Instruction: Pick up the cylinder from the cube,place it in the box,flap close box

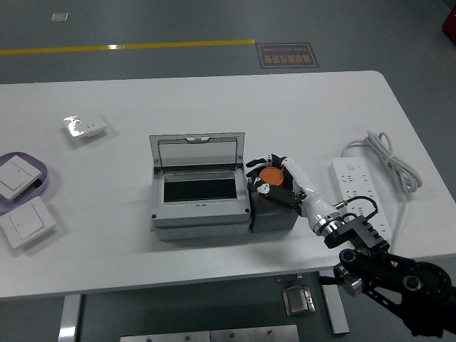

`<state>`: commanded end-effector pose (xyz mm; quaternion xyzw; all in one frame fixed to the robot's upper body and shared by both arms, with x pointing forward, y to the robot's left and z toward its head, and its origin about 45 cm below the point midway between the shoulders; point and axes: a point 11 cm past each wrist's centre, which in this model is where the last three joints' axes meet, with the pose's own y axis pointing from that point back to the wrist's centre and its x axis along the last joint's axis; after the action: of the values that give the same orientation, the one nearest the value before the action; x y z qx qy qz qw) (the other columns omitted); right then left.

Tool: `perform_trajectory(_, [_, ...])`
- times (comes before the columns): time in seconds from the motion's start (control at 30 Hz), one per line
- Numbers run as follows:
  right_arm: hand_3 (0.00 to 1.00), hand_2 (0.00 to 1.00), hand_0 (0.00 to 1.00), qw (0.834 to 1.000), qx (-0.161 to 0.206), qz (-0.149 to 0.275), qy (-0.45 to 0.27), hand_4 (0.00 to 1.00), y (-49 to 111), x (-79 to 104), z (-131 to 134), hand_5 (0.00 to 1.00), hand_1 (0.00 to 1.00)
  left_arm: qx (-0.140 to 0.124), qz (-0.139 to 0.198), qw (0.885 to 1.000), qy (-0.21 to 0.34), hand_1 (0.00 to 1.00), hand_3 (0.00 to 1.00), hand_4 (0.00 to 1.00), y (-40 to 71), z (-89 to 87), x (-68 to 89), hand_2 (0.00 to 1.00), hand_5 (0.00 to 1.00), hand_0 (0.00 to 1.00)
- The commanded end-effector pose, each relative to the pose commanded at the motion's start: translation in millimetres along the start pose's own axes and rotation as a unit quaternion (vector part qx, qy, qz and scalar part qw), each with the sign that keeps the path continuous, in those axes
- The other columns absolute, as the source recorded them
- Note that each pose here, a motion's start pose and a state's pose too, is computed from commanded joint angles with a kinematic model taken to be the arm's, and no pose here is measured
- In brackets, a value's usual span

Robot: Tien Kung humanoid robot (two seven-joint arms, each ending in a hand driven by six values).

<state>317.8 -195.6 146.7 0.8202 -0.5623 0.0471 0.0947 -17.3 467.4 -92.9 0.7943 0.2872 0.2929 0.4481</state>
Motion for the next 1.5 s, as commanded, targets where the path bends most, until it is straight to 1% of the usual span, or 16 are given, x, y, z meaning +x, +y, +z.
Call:
perform_trajectory(0.03, [0.456, 0.491, 0.683, 1.0, 0.0, 0.0, 0.0, 0.002, 0.0, 0.0, 0.0, 0.002, 0.554, 0.0, 0.0, 1.0, 0.0, 0.631, 0.62, 0.653, 0.0, -0.2, 0.0, 0.56, 0.336, 0.63])
perform_trajectory(0.07, [0.363, 0.457, 0.541, 1.0, 0.001, 0.001, 0.0, 0.002, 0.1, 0.1, 0.0, 0.002, 0.497, 0.0, 0.0, 1.0, 0.0, 0.631, 0.62, 0.655, -0.1, -0.3, -0.1, 0.56, 0.333, 0.63])
perform_trajectory(0.27, [0.363, 0.457, 0.541, 1.0, 0.01, 0.014, -0.002, 0.002, 0.9, 2.8, -2.0, 0.002, 0.497, -0.001, 0.0, 1.0, 0.001, 0.631, 0.62, 0.655, -0.3, -0.6, -1.0, 0.56, 0.333, 0.63])
perform_trajectory(0.3, [0.342, 0.442, 0.518, 1.0, 0.011, 0.017, -0.003, 0.002, 0.9, 3.4, -2.6, 0.002, 0.476, -0.001, 0.0, 1.0, 0.001, 0.631, 0.62, 0.657, -0.3, -0.5, -1.2, 0.56, 0.335, 0.63])
perform_trajectory(0.63, [0.335, 0.443, 0.522, 0.999, 0.027, 0.036, -0.009, 0.002, -0.5, 6.8, -10.3, 0.002, 0.48, -0.002, 0.0, 1.0, 0.001, 0.631, 0.619, 0.659, -0.4, -0.3, -2.0, 0.561, 0.334, 0.63])
perform_trajectory(0.87, [0.326, 0.44, 0.515, 0.999, 0.027, 0.036, -0.011, 0.002, -0.3, 6.6, -10.3, 0.002, 0.474, -0.001, 0.001, 1.0, 0.001, 0.63, 0.617, 0.663, -0.4, -0.7, -1.5, 0.561, 0.332, 0.63])
perform_trajectory(0.9, [0.313, 0.433, 0.507, 0.999, 0.027, 0.037, -0.012, 0.002, -0.3, 6.7, -10.0, 0.002, 0.467, -0.001, 0.001, 1.0, 0.001, 0.63, 0.615, 0.675, -0.4, -0.7, -1.5, 0.56, 0.336, 0.63])
perform_trajectory(1.27, [0.319, 0.433, 0.512, 0.999, 0.024, 0.031, -0.01, 0.002, 0.7, 8.6, -5.8, 0.002, 0.468, 0.0, 0.001, 1.0, 0.0, 0.629, 0.613, 0.678, -0.6, -1.4, -1.9, 0.559, 0.339, 0.63])
perform_trajectory(1.3, [0.418, 0.487, 0.62, 0.999, 0.023, 0.03, -0.009, 0.332, 0.8, 8.6, -5.3, 0.002, 0.511, 0.0, 0.001, 1.0, -0.001, 0.627, 0.611, 0.68, -0.6, -1.3, -2.0, 0.559, 0.341, 0.63])
perform_trajectory(1.47, [0.418, 0.487, 0.62, 1.0, 0.02, 0.024, -0.005, 0.332, 1.1, 8.2, -3.2, 0.002, 0.511, -0.001, 0.001, 1.0, -0.001, 0.627, 0.611, 0.68, -0.3, 0.1, -2.3, 0.559, 0.341, 0.63])
perform_trajectory(1.5, [0.648, 0.61, 0.599, 1.0, 0.02, 0.023, -0.004, 0.578, 1.1, 8.2, -3.0, 0.129, 0.603, -0.001, 0.001, 1.0, -0.001, 0.627, 0.612, 0.681, -0.3, 0.2, -2.2, 0.558, 0.342, 0.631])
